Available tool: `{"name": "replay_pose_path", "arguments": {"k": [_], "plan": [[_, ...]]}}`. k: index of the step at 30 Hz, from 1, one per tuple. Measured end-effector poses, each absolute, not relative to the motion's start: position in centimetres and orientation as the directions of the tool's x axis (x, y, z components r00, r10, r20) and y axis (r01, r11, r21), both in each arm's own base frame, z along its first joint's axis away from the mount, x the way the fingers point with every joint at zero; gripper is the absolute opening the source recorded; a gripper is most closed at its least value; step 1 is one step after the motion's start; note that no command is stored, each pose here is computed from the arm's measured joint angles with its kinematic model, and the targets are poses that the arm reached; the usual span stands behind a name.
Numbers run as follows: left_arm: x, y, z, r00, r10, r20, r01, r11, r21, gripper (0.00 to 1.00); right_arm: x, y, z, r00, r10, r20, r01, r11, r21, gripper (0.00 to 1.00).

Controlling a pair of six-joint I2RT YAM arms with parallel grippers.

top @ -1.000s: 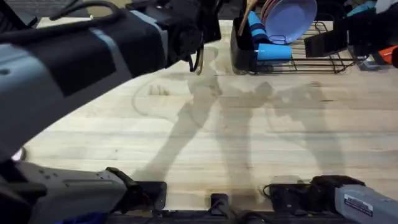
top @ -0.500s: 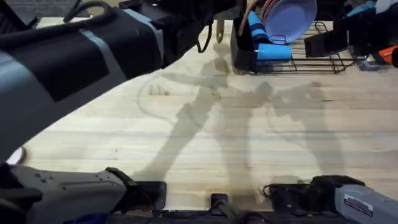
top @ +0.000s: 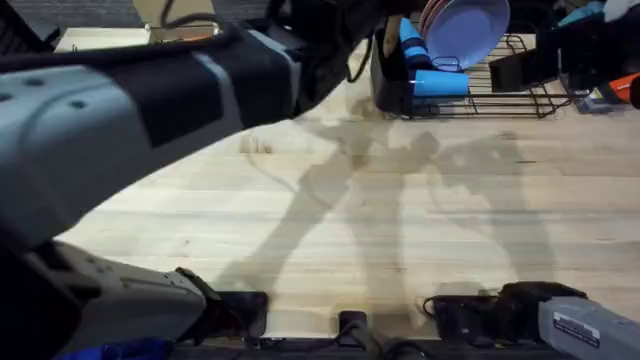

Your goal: Pick up the spoon on the table one by one and put them onto the rack

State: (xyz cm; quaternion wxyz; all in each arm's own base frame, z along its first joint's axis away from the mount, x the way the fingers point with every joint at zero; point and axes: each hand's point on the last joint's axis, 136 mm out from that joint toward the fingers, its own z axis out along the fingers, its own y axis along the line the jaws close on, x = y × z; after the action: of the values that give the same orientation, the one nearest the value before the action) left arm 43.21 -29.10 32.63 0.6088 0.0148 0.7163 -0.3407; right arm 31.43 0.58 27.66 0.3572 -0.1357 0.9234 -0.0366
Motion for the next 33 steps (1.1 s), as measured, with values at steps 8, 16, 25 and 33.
{"name": "replay_pose_path", "arguments": {"k": [8,16,25,33], "plan": [[43.3,-30.7,33.0,-0.222,-0.397,-0.891,0.497,0.740,-0.453,0.044,31.4,0.6,27.7,-0.708,-0.277,-0.650,-0.224,0.960,-0.165,0.994],[43.3,-31.0,34.3,-0.172,-0.425,-0.889,0.536,0.716,-0.447,0.044,31.4,0.6,27.6,-0.708,-0.277,-0.649,-0.225,0.960,-0.164,0.994],[44.8,-32.2,30.4,-0.209,-0.391,-0.896,0.520,0.732,-0.440,0.044,31.4,0.6,27.7,-0.708,-0.277,-0.650,-0.224,0.960,-0.165,0.994],[45.5,-32.7,27.8,-0.240,-0.364,-0.900,0.505,0.745,-0.436,0.044,31.4,0.6,27.7,-0.708,-0.277,-0.650,-0.224,0.960,-0.165,0.994]]}}
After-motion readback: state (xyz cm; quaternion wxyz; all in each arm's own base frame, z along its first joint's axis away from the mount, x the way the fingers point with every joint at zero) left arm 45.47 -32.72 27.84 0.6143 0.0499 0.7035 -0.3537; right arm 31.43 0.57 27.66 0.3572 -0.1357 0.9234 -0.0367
